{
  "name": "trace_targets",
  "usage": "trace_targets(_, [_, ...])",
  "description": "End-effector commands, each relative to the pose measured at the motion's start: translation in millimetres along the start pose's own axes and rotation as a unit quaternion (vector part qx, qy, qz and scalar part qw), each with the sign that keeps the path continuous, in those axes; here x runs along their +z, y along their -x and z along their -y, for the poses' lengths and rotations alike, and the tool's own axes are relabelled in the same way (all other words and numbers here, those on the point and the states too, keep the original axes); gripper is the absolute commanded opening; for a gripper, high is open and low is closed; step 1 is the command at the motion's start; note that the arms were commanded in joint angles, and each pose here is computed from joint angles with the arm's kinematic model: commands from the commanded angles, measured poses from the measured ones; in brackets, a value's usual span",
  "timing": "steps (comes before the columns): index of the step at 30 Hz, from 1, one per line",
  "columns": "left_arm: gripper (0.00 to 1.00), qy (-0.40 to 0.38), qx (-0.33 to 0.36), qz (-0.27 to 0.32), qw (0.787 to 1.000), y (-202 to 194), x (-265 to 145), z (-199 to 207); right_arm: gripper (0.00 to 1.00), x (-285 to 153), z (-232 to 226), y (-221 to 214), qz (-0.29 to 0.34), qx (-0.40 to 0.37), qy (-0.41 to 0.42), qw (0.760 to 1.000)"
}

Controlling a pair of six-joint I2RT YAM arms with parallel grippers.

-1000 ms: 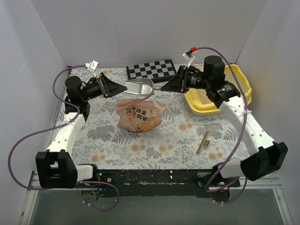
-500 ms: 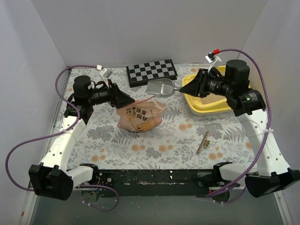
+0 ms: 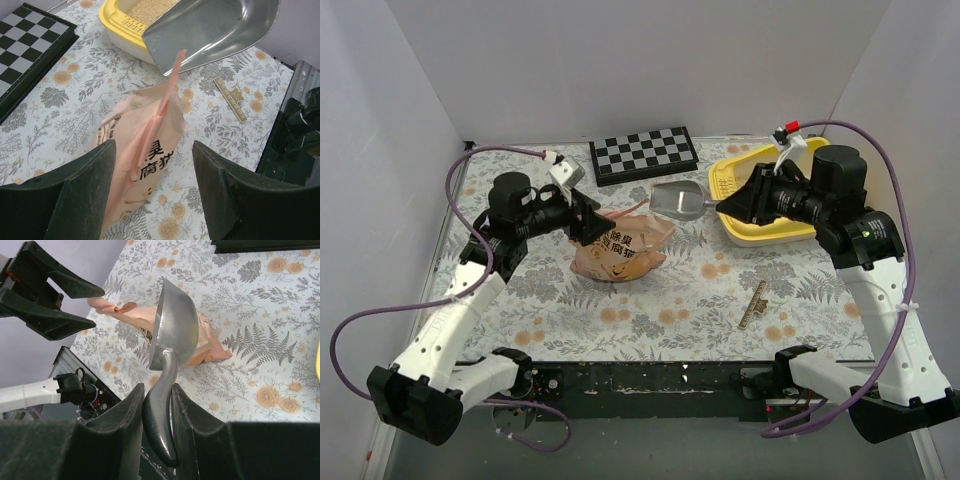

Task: Fill the litter box with clean litter

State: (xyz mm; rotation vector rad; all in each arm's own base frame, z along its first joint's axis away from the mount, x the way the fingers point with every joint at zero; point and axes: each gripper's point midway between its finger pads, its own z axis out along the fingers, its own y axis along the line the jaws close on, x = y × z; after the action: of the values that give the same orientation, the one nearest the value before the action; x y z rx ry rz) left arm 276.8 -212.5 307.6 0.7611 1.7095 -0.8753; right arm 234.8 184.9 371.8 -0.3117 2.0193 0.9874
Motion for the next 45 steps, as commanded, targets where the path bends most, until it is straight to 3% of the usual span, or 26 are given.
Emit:
trace_targets(1, [0.62, 0.027, 0.040, 0.005, 0.999, -5.4, -9.3, 9.9, 0.01, -4.1, -2.6, 2.7, 0.015, -0.017, 0.006, 1.000])
trace_targets(7, [0.63, 0.035, 0.029, -0.010, 0.999, -34.2, -13.4, 14.8, 0.01, -3.5, 2.6, -0.4, -0.001, -0.022, -0.007, 1.000])
trace_targets(18, [0.69, 0.080, 0.037, -0.049, 0.995, -74.8, 7.9, -16.8, 0.01, 4.2, 5.5, -6.3, -0.025, -0.019, 0.000, 0.999])
trace_targets(24, [0.70, 0.077, 0.050, -0.031, 0.995, -61.5, 13.5, -15.4, 0.01, 5.8, 6.9, -5.8, -0.028, -0.026, 0.000, 0.999])
trace_targets(36, [0.67, 0.031, 0.055, 0.015, 0.998, 32.4, -17.1, 33.3, 0.01, 12.0, 7.2, -5.3, -0.034, -0.025, 0.010, 0.999])
trace_targets(45, [0.67, 0.036, 0.059, -0.011, 0.998, 14.6, 1.4, 17.7, 0.01, 13.3, 7.2, -6.4, -0.036, -0.027, 0.014, 0.999])
